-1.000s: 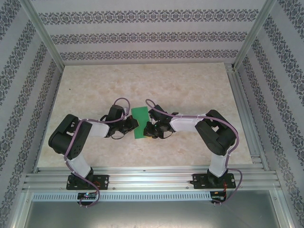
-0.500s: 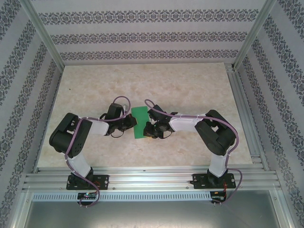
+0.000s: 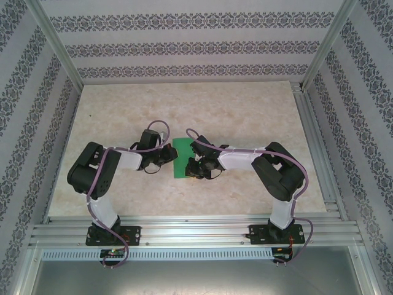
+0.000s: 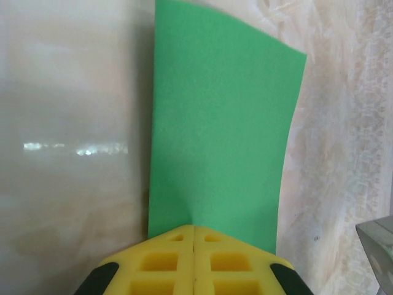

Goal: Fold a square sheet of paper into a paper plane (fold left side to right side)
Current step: First fold the square sheet of paper in half at the center of the table.

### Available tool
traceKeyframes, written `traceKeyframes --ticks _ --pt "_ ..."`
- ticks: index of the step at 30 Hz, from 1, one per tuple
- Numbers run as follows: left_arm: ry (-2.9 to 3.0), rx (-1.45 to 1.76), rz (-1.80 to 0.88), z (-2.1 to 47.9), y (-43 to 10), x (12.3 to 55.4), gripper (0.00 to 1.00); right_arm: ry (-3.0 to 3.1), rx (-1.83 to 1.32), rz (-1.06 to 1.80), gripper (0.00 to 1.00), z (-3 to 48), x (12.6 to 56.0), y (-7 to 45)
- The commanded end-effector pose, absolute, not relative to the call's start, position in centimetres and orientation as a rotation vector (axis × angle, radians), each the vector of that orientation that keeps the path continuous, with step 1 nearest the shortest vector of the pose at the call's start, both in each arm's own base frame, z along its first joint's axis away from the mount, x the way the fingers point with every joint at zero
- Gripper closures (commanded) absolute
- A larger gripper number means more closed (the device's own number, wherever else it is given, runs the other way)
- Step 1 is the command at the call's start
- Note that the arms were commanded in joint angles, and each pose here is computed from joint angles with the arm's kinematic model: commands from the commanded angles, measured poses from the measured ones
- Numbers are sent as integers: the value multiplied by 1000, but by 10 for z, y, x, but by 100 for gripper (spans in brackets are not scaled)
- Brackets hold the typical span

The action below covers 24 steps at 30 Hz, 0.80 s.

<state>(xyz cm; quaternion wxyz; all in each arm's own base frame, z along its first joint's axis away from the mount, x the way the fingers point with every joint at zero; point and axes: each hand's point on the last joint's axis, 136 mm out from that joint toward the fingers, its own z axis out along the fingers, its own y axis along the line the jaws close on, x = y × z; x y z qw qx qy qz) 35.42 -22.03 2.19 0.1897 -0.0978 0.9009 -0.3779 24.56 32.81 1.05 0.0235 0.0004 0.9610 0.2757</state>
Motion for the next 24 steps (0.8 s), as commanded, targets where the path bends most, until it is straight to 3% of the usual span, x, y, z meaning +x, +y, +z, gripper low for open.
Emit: traceKeyframes --ticks 1,24 --pt "2465 -295 -907 22 -196 392 91 3131 32 571 85 -31 221 291" --pt "2479 -319 -824 -1 -181 446 91 3137 12 576 85 -31 222 295"
